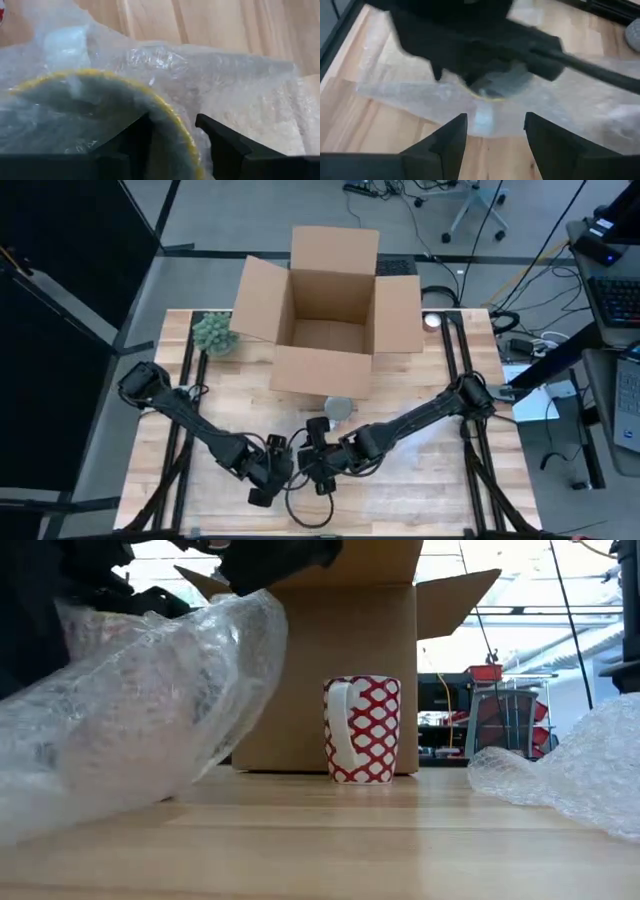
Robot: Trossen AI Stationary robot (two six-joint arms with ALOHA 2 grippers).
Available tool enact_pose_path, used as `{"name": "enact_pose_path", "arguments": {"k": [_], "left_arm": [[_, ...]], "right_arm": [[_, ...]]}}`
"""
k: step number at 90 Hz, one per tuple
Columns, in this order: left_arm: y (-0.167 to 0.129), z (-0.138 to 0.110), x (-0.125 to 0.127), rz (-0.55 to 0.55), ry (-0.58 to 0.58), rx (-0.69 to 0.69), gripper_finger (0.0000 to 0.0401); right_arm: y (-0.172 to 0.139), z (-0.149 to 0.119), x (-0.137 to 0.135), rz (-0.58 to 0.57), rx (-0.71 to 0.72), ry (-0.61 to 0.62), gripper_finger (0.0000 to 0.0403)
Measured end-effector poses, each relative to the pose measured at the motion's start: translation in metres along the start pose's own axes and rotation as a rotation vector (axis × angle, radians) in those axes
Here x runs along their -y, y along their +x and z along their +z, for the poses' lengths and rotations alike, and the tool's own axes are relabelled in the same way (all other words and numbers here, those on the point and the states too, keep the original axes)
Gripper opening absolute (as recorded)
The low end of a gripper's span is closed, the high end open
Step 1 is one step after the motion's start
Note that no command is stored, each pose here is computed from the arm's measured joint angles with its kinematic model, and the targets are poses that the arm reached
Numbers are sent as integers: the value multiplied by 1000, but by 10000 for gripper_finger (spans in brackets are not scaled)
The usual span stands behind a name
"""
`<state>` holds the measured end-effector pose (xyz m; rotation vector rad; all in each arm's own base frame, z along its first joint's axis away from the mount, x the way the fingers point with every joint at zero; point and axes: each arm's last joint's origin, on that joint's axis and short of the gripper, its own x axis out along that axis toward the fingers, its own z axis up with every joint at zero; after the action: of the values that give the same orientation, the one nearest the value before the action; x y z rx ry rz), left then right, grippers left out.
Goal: Wrap mug
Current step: Wrap the orange mug with bubble wrap
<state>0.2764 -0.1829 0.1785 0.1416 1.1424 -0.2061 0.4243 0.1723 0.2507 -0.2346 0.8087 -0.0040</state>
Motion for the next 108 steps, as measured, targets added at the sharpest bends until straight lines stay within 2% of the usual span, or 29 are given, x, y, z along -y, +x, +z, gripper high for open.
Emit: {"name": "enact_pose_path", "arguments": {"k": [23, 38, 62, 83, 96, 108], "left_arm": [[0, 0, 0, 1, 21, -3, 144], [1, 0, -1, 3, 25, -4, 144], [1, 0, -1, 4, 26, -2, 144], [1, -1, -1, 5, 28, -10, 144], [1, -1, -1, 3, 28, -9, 144], [1, -1, -1, 2, 29, -7, 144]], "right_arm": [[28, -12, -13, 4, -41, 2, 185], [34, -18, -17, -5, -77, 13, 185], [45, -19, -8, -18, -80, 85, 185], [62, -23, -12, -21, -59, 97, 182], [63, -23, -12, -20, -53, 99, 143], [63, -23, -12, -21, -55, 113, 70]]}}
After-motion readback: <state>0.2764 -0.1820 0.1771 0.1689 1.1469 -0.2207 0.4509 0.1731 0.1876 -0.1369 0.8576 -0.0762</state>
